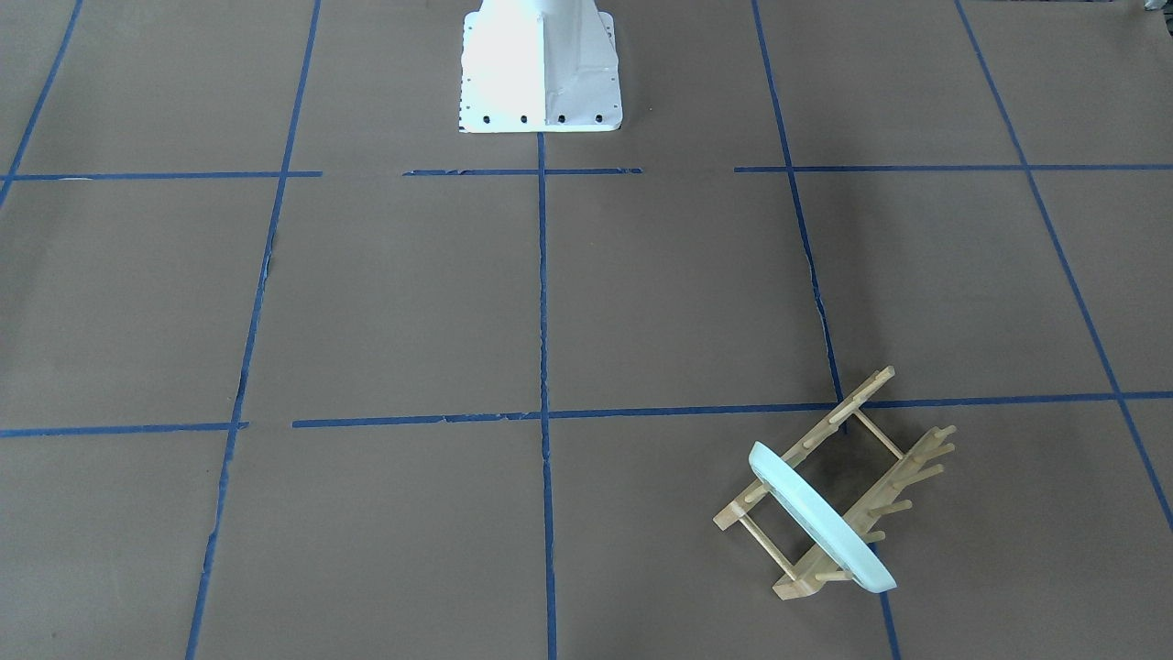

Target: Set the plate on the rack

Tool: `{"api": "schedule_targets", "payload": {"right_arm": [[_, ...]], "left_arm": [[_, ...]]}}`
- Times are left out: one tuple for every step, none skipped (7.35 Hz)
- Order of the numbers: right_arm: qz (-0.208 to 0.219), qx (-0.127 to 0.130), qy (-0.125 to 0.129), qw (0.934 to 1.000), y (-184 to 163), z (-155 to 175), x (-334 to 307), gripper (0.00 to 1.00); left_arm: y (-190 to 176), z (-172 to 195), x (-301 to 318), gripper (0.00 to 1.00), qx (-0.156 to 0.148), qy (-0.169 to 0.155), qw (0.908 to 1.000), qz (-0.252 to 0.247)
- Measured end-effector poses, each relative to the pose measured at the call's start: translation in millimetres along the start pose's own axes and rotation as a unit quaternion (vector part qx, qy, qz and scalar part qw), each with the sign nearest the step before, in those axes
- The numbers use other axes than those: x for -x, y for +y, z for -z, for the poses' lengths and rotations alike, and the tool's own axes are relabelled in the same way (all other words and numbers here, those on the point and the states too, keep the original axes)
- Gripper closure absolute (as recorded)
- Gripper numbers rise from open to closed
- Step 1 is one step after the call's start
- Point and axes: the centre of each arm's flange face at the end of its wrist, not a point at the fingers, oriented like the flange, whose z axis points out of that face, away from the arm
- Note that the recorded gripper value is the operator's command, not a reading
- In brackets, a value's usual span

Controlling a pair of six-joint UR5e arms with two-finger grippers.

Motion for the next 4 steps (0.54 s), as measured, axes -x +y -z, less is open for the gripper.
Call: {"api": "schedule_targets", "payload": {"right_arm": [[0.000, 0.000, 0.000, 1.0000, 0.0, 0.0, 0.0, 0.00], [0.000, 0.000, 0.000, 1.0000, 0.0, 0.1, -0.1, 0.00], [0.000, 0.000, 0.000, 1.0000, 0.1, 0.2, -0.2, 0.00], [0.000, 0.000, 0.000, 1.0000, 0.1, 0.2, -0.3, 0.00]], "left_arm": [[-1.5, 0.9, -0.8, 0.00, -0.001, 0.000, 1.0000, -0.001], [-2.0, 1.3, -1.2, 0.00, -0.001, 0.000, 1.0000, -0.001], [-2.5, 1.8, -1.7, 0.00, -0.002, 0.000, 1.0000, -0.002], [-2.9, 2.2, -2.1, 0.00, -0.002, 0.000, 1.0000, -0.002]]}}
